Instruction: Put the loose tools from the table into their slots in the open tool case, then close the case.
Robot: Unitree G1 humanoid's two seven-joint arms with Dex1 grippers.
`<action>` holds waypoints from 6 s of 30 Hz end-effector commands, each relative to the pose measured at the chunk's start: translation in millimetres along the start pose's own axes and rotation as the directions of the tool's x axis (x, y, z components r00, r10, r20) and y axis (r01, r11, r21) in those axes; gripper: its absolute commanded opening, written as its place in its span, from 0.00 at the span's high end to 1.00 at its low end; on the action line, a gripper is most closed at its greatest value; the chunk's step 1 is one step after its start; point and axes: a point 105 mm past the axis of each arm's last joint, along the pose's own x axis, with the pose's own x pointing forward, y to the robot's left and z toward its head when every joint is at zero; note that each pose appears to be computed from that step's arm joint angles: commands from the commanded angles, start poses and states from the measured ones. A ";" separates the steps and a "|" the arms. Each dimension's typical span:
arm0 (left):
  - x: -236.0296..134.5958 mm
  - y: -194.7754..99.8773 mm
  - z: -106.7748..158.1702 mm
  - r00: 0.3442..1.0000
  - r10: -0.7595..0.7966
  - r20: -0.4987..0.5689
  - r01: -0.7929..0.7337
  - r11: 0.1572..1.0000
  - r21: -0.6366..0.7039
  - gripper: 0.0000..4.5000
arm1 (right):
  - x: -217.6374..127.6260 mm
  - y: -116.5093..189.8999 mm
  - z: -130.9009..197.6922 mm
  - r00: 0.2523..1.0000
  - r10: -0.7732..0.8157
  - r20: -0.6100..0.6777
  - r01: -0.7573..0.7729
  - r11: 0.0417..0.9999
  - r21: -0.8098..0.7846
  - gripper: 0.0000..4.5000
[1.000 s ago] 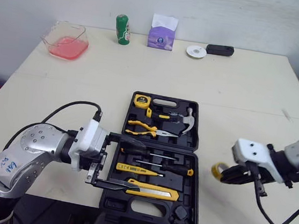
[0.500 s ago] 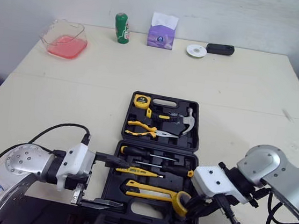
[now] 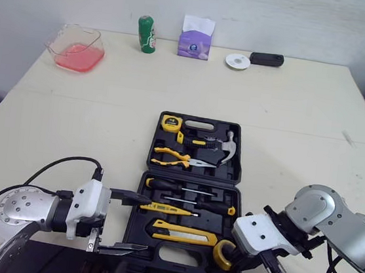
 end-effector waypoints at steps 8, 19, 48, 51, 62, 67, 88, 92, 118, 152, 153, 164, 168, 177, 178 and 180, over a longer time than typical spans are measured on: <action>4.0 0.3 6.4 1.000 -0.007 -0.005 0.007 0.999 0.047 0.00 | 9.6 6.5 -1.5 0.998 0.069 -0.001 -0.069 0.998 -0.014 1.00; 3.6 0.1 4.7 1.000 -0.008 -0.022 0.009 0.999 0.041 0.00 | 20.9 -4.5 -7.2 1.000 0.012 -0.024 -0.012 1.000 -0.005 1.00; 3.9 7.4 4.2 1.000 0.019 -0.011 -0.019 0.998 0.055 0.00 | -18.8 10.8 7.1 0.971 0.065 0.228 -0.080 0.995 0.061 0.51; 4.1 8.5 5.0 1.000 0.024 -0.003 -0.024 0.997 0.068 0.00 | -27.8 8.2 10.2 0.937 0.008 0.350 -0.039 0.996 0.082 0.57; 3.7 6.8 1.9 1.000 -0.005 -0.009 0.005 0.998 0.067 0.00 | 3.9 9.0 -2.7 0.872 -0.081 0.483 0.023 0.992 0.125 0.99; -2.0 0.1 -2.9 0.999 -0.021 -0.042 0.024 0.998 0.056 0.00 | 20.0 -2.0 -13.3 0.847 -0.174 0.503 0.088 0.978 0.191 0.99; -0.2 0.6 -2.7 0.999 -0.007 -0.042 0.009 0.998 0.061 0.00 | 58.6 7.6 -71.0 0.936 -0.228 0.269 0.181 0.965 0.188 0.99; -0.8 1.6 -2.9 0.999 -0.003 -0.044 0.006 0.998 0.062 0.00 | 61.1 7.1 -72.0 0.934 -0.244 0.261 0.192 0.959 0.208 0.99; -48.7 67.3 -4.2 0.910 0.414 -0.015 -0.412 0.909 0.062 0.00 | -78.8 -39.1 -56.5 0.589 -0.711 0.384 0.510 0.695 0.507 0.99; 6.2 125.6 -53.3 0.890 0.441 -0.117 -0.447 0.894 -0.023 0.99 | -56.8 -98.7 -76.3 0.625 -0.706 0.333 0.593 0.707 0.385 1.00; 8.9 128.2 -51.5 0.889 0.445 -0.106 -0.449 0.893 -0.025 0.99 | -58.6 -100.8 -75.6 0.616 -0.713 0.334 0.602 0.700 0.385 1.00; 34.9 143.2 -40.4 0.904 0.423 -0.058 -0.426 0.903 -0.055 0.99 | -72.2 -116.1 -77.6 0.536 -0.779 0.325 0.674 0.626 0.391 1.00; 35.2 152.2 -41.8 0.893 0.443 -0.078 -0.448 0.893 -0.048 0.99 | -77.0 -123.7 -82.3 0.517 -0.798 0.309 0.702 0.602 0.380 1.00; 35.4 172.9 -42.3 0.849 0.514 -0.121 -0.525 0.847 -0.081 0.99 | -73.2 -131.3 -75.6 0.534 -0.777 0.334 0.690 0.628 0.359 1.00; 35.1 173.4 -43.1 0.846 0.519 -0.125 -0.530 0.844 -0.081 0.99 | -72.4 -131.6 -75.0 0.534 -0.776 0.336 0.688 0.630 0.360 1.00; 37.3 171.0 -44.4 0.848 0.514 -0.126 -0.526 0.845 -0.094 0.99 | -70.3 -133.2 -75.1 0.532 -0.779 0.330 0.691 0.625 0.362 1.00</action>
